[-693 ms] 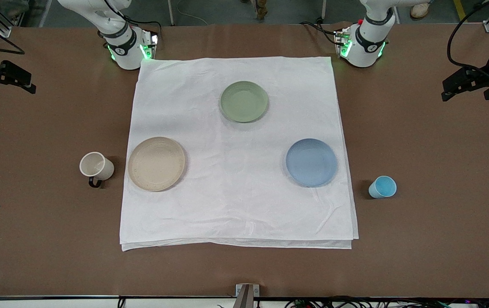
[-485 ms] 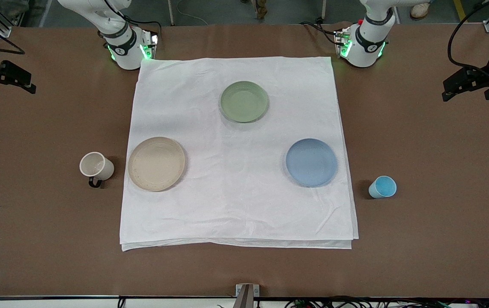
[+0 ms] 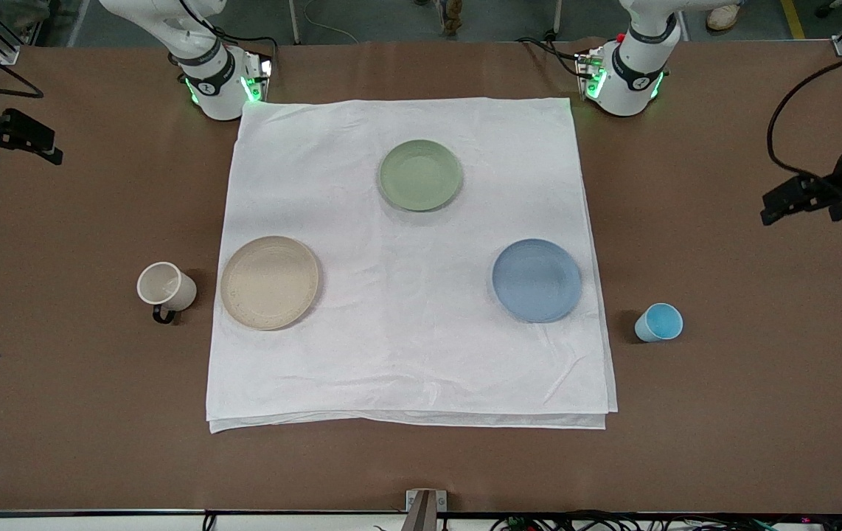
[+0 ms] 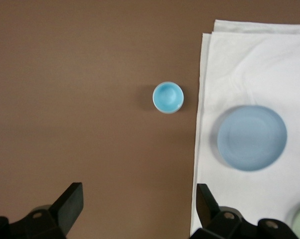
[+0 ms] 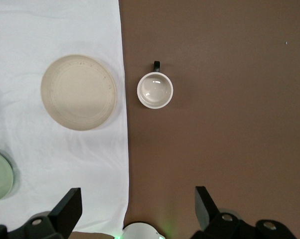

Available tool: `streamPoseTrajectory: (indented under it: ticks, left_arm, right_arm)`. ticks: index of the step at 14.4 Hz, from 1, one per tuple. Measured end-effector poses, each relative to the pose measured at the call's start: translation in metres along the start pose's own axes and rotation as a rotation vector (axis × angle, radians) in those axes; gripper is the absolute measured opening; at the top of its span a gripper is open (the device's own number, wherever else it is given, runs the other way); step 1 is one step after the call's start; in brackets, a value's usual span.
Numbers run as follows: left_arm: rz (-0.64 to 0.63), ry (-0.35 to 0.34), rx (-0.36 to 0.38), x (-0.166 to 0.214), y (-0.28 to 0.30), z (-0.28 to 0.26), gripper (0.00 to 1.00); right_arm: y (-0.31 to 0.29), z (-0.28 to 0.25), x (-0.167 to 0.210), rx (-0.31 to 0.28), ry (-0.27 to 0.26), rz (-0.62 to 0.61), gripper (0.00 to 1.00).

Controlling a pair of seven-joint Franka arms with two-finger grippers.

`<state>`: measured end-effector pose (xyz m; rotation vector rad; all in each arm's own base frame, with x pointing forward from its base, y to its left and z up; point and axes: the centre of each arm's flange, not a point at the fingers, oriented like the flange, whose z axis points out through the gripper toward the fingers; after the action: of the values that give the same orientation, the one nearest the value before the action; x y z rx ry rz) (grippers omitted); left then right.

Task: Place blue cup in blue plate and white mug in gray plate
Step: 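Reach the right gripper to the white mug while the left gripper reaches the cup, then grasp the white mug with the right gripper while the left gripper grasps the cup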

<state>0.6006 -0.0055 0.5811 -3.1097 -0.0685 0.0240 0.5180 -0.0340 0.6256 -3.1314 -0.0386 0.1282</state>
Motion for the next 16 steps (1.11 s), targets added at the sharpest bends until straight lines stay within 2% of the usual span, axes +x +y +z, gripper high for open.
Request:
streamPoseTrajectory:
  ticks: [3,5,7,9,10,11,12,13,14,15,16]
  left_arm:
    - [-0.014,-0.007,-0.009,0.042,-0.008,0.08,1.0]
    - [-0.01,-0.003,-0.015,0.056,-0.006,0.134,1.0]
    - [-0.007,0.043,-0.023,0.061,-0.002,0.188,1.0]
    - [-0.006,0.07,-0.029,0.054,0.001,0.238,0.97]
    - [-0.006,0.063,-0.03,0.049,0.002,0.257,0.94]
    - [-0.006,0.049,-0.031,0.045,0.003,0.273,0.84]
    - [-0.007,0.035,-0.031,0.043,0.003,0.285,0.84]
    - [-0.009,0.02,-0.031,0.042,0.003,0.294,0.78]
    - [-0.009,0.007,-0.032,0.041,0.004,0.303,0.7]
    - [-0.009,-0.006,-0.032,0.041,0.004,0.311,0.7]
    - [-0.009,-0.016,-0.032,0.04,0.004,0.319,0.63]
  right_arm:
    - [0.008,0.048,0.06,-0.014,0.07,0.008,1.0]
    - [0.01,0.105,0.1,-0.021,0.059,0.007,1.0]
    - [0.012,0.167,0.13,-0.024,0.02,0.009,1.0]
    - [0.013,0.226,0.152,-0.024,0.021,0.014,1.0]
    - [0.014,0.254,0.157,-0.014,0.027,0.025,1.0]
    - [0.016,0.28,0.157,0.006,0.031,0.047,1.0]
    - [0.02,0.304,0.155,0.029,0.031,0.073,1.0]
    - [0.025,0.325,0.151,0.043,0.03,0.093,1.0]
    - [0.027,0.344,0.147,0.047,0.024,0.106,1.0]
    - [0.029,0.358,0.143,0.047,0.017,0.111,0.98]
    - [0.029,0.369,0.14,0.046,0.006,0.112,0.97]
